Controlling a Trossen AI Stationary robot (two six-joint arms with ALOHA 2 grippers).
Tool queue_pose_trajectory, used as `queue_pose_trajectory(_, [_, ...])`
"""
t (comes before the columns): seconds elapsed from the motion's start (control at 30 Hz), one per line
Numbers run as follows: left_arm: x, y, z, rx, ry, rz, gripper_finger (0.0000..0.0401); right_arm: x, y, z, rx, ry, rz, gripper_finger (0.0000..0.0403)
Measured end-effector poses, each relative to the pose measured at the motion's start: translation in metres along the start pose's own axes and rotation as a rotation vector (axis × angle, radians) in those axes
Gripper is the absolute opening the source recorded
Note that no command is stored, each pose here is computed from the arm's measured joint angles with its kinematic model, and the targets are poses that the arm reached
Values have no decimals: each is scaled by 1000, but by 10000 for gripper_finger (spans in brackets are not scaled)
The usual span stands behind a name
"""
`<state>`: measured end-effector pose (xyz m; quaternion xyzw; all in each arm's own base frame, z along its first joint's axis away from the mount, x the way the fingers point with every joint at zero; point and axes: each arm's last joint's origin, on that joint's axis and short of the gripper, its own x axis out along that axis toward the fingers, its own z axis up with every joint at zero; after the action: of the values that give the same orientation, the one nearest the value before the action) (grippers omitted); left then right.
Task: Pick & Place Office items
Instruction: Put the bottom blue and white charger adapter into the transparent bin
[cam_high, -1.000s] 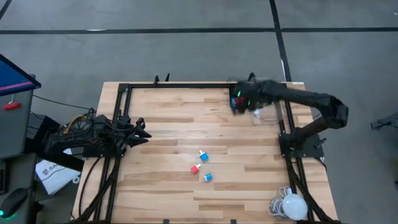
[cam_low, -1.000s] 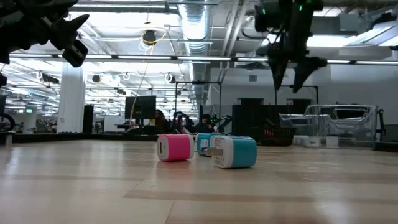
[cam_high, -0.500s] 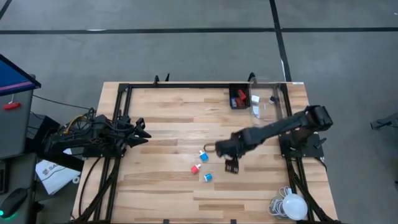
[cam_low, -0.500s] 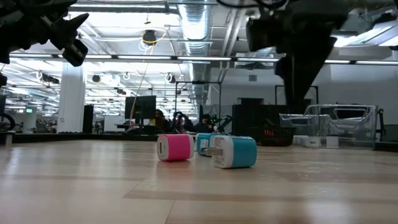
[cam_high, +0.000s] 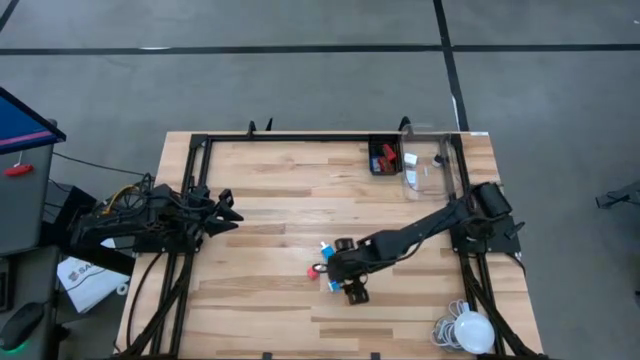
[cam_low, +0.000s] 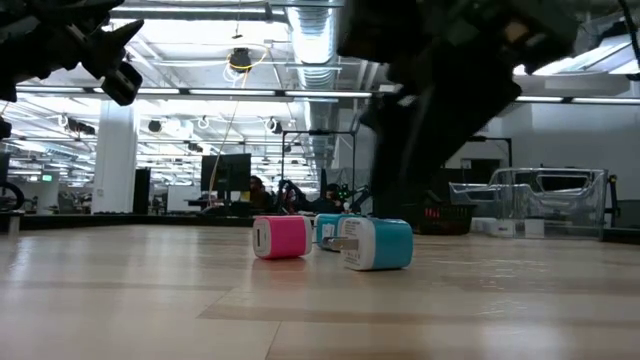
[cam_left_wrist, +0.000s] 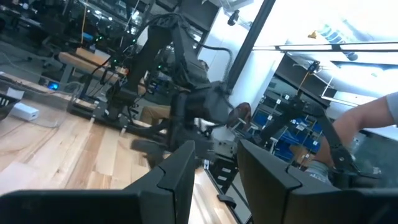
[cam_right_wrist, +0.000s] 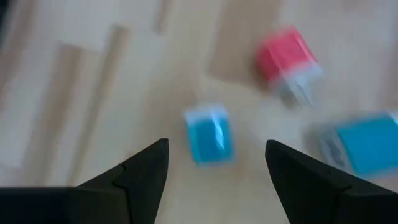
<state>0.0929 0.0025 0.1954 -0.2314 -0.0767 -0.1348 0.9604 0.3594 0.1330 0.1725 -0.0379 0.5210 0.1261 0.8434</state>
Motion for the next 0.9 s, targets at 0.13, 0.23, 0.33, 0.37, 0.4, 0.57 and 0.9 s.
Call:
queue_pose_trajectory(0.13, [1, 1, -1, -8, 17, 9, 117, 13, 0, 12, -36, 21, 29, 259])
queue_pose_trajectory(0.23, [3, 3, -3, -15, 33, 19, 117, 22, 0, 14, -36, 34, 33, 259])
queue_pose_trajectory(0.33, [4, 4, -4, -22, 51, 29, 117, 28, 1, 16, -40, 8, 36, 259])
queue_pose_trajectory(0.37, [5, 5, -5, -25, 57, 32, 117, 29, 2, 15, -41, 11, 37, 259])
queue_pose_trajectory(0.4, [5, 5, -5, -27, 63, 35, 117, 31, 2, 13, -41, 16, 37, 259])
queue_pose_trajectory(0.57, [8, 8, -9, -44, 100, 54, 117, 42, 1, 12, -32, 25, 35, 259])
queue_pose_trajectory(0.9, [13, 14, -15, -72, 165, 95, 117, 55, -1, 6, 38, 71, -21, 199])
